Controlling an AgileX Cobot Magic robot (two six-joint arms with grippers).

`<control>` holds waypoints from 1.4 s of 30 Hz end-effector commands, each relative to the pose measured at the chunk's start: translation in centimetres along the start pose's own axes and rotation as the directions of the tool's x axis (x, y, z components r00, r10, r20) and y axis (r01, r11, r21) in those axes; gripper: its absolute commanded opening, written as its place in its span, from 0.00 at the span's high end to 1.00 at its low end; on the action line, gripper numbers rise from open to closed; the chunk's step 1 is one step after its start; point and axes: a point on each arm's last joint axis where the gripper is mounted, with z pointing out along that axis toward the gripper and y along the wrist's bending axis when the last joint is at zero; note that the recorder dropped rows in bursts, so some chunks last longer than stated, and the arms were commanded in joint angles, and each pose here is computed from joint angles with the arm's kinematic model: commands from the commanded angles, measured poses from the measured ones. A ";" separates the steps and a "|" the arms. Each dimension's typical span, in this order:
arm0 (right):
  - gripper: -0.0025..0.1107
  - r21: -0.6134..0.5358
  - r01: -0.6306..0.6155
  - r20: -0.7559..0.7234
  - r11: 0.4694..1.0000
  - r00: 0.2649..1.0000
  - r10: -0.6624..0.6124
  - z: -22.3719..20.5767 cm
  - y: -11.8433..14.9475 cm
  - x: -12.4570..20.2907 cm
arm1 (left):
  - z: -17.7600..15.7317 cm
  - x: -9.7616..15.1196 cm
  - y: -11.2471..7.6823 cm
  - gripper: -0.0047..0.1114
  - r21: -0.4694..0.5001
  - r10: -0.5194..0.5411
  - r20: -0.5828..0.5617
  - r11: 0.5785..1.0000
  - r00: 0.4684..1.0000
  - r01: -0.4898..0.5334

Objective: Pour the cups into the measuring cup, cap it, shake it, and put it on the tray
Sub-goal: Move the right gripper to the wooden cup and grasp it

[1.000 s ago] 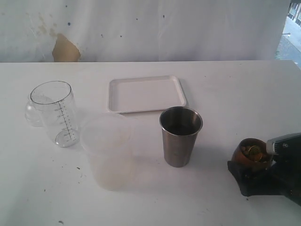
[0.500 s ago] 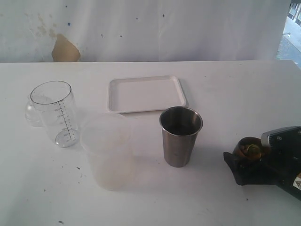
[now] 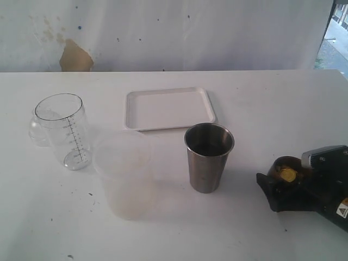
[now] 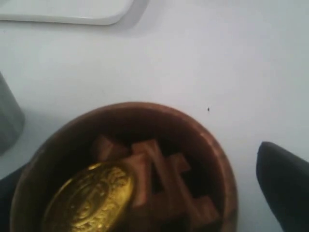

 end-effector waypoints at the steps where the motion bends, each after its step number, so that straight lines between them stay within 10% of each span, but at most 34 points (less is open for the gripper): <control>1: 0.05 0.000 0.005 -0.008 1.000 1.000 -0.005 0.1 0.0 0.3 | 0.0 -0.2 0.0 0.96 0.001 -0.004 0.016 1.000 1.000 0.004; 42: 0.05 -0.069 0.042 0.021 0.997 0.999 -0.040 1.3 0.1 0.3 | 0.0 -0.2 0.0 0.96 0.001 -0.004 0.016 1.000 1.000 0.004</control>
